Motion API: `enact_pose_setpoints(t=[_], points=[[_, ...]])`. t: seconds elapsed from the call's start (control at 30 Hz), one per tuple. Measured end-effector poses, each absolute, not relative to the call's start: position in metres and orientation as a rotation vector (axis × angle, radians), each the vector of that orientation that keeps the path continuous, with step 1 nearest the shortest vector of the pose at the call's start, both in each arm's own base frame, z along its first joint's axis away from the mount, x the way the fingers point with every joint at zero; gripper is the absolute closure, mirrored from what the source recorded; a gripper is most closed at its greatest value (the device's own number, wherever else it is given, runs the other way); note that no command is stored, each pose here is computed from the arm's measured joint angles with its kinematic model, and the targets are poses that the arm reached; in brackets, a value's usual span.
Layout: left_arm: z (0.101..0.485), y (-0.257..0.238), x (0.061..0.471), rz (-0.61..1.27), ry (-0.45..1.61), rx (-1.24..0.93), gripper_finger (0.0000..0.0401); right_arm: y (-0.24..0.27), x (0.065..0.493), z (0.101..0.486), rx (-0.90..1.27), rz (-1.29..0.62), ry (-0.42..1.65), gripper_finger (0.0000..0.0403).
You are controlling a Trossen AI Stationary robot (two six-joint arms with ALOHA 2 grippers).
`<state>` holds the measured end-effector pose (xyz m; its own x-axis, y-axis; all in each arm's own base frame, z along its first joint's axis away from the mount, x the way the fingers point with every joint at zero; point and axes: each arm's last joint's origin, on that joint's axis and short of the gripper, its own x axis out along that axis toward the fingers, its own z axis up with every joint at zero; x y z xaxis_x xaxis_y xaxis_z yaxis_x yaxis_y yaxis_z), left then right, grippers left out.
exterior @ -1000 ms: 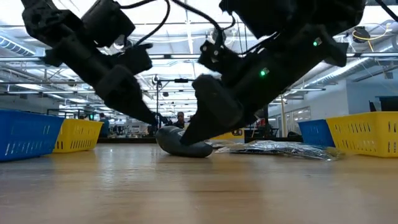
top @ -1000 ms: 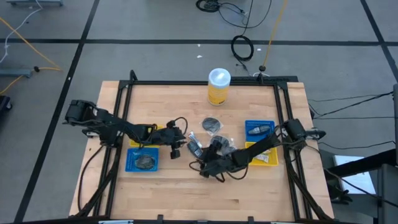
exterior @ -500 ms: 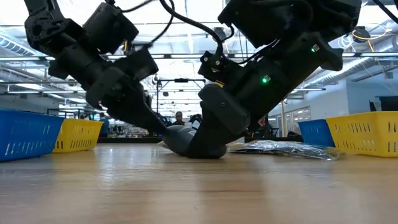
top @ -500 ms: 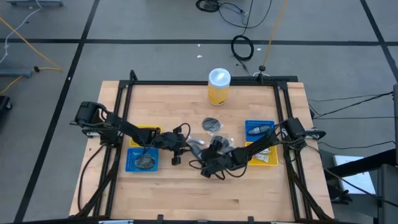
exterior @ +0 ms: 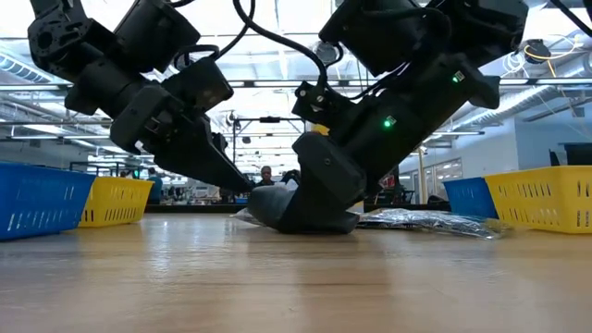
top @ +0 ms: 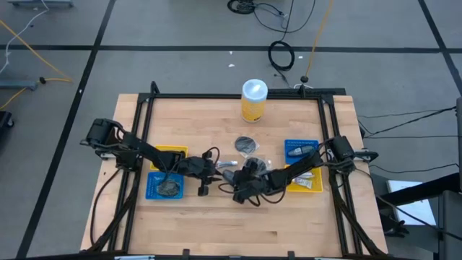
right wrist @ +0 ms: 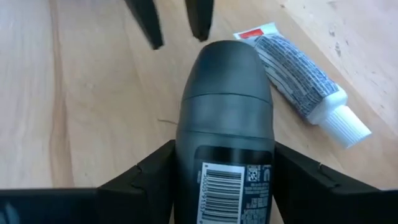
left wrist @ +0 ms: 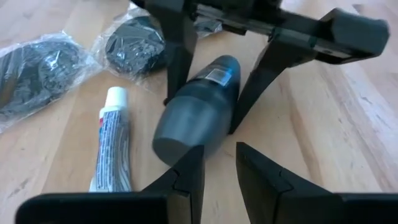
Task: Pick & Place Travel size toiletries
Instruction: Put the black deodorant into the right blue bin
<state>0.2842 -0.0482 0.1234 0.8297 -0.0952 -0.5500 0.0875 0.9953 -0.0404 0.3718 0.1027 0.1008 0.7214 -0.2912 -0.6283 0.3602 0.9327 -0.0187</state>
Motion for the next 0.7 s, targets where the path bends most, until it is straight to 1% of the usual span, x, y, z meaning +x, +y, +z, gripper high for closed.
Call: enact_pose_setpoints(t=[0.1, 0.17, 0.33, 0.53, 0.7], points=[[0.127, -0.049, 0.283, -0.099, 0.579, -0.012, 0.0311, 0.108, 0.368, 0.104, 0.078, -0.339, 0.697, 0.0200], [0.130, -0.050, 0.284, -0.103, 0.556, -0.006, 0.0311, 0.113, 0.365, 0.108, 0.081, -0.285, 0.722, 0.0200], [0.133, -0.051, 0.284, -0.106, 0.530, 0.000, 0.0311, 0.124, 0.345, 0.137, 0.074, -0.221, 0.809, 0.0199], [0.132, -0.050, 0.284, -0.101, 0.538, 0.003, 0.0311, 0.119, 0.295, 0.190, 0.058, -0.279, 0.958, 0.0195], [0.132, -0.050, 0.284, -0.100, 0.538, 0.003, 0.0311, 0.093, 0.245, 0.227, 0.048, -0.439, 1.128, 0.0195]])
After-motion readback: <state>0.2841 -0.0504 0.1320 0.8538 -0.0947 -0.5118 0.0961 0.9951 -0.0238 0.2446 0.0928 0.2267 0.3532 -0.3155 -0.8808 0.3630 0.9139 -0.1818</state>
